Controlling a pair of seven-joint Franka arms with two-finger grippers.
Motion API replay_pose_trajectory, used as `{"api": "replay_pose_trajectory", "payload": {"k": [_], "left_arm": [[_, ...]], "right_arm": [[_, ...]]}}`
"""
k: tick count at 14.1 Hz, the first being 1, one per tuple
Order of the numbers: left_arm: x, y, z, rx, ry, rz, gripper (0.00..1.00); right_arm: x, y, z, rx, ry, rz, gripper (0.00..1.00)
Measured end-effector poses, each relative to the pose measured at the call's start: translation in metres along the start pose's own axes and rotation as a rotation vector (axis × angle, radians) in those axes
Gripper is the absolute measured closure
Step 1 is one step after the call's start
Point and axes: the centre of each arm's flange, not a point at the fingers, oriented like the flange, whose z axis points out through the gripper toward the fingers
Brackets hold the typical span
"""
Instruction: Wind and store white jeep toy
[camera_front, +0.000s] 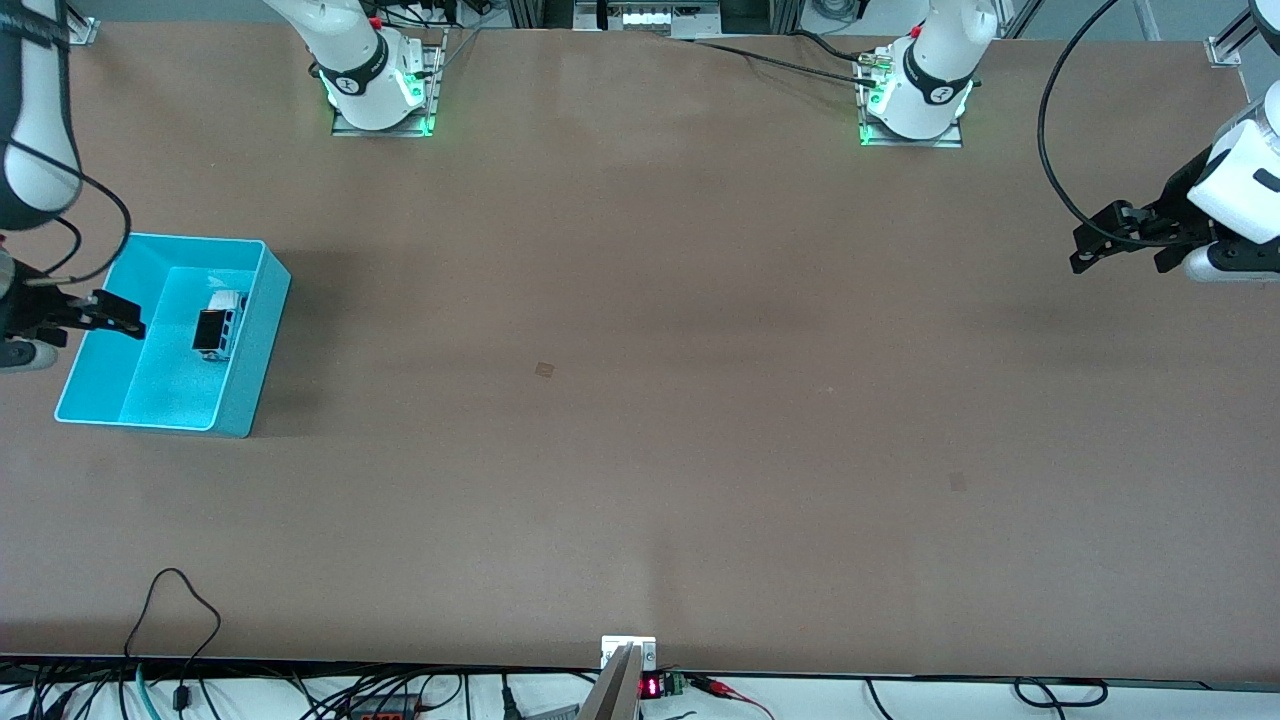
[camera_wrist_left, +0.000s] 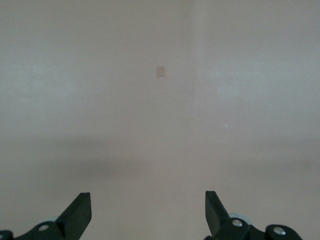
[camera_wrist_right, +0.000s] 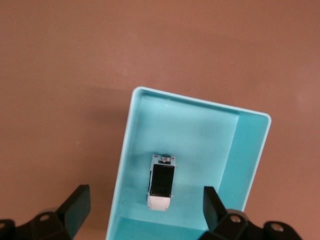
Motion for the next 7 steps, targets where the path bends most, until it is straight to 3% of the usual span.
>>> {"api": "replay_pose_trajectory", "payload": {"k": [7], "left_arm": [[0.000,0.005,0.002,0.001,-0.003,0.008,0.00]], "right_arm": [[-0.020,-0.051,-0.106,0.034,0.010,-0.081,0.00]]}}
